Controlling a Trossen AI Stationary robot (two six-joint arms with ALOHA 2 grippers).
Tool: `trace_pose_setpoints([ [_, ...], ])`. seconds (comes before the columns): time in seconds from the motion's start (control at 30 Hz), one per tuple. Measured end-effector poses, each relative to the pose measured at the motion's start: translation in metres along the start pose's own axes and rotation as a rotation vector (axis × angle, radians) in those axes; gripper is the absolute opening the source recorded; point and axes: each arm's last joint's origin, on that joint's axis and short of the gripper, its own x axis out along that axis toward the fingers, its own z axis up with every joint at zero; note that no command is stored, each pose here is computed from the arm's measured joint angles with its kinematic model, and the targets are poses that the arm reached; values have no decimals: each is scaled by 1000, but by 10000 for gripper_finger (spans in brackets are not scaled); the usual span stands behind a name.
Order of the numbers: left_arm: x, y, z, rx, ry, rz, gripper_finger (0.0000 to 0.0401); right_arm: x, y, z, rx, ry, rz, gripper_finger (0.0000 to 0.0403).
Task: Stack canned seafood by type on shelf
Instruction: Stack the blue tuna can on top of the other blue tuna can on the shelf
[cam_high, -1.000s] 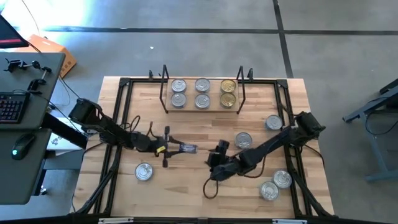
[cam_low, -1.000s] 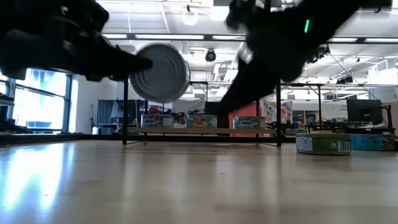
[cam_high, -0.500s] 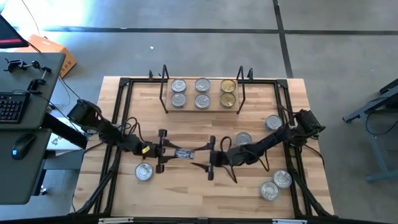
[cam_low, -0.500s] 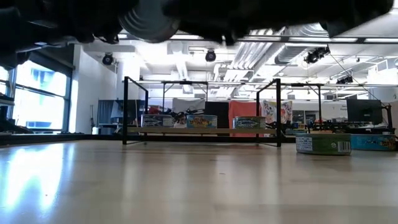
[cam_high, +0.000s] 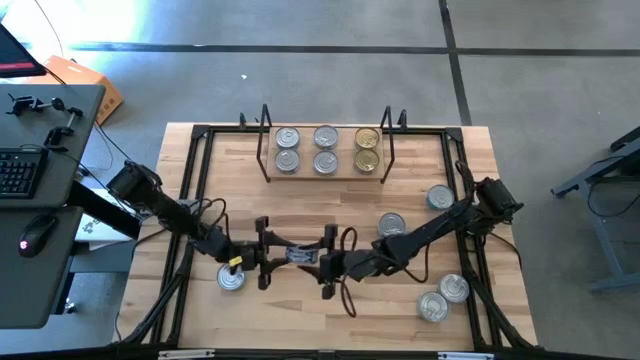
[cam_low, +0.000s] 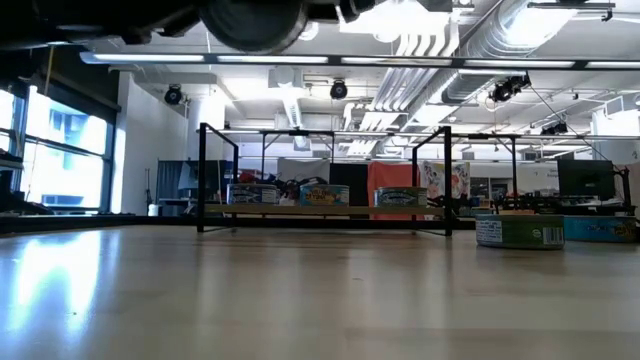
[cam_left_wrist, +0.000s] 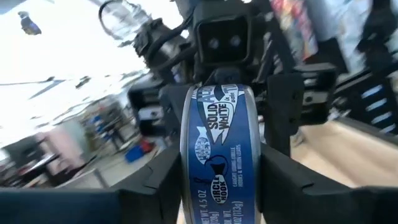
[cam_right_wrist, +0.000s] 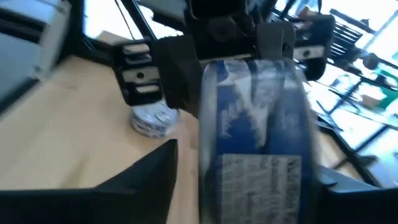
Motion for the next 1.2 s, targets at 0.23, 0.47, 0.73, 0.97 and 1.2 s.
trace_pose_setpoints([
  [0.23,-7,-6,-1,94,148,81,235,2,-4,-20,22,91,-41,115],
  [0.47,-14,-7,5,94,247,112,268,7,-25,-71,193,168,-70,115],
  [0.73,33,5,6,130,509,33,271,9,-36,-79,220,163,-102,115],
  [0.97,61,28,13,156,653,-38,271,9,-36,-80,200,171,-95,115],
  [1.2,69,44,0,84,655,-218,270,9,-35,-81,191,183,-82,115],
])
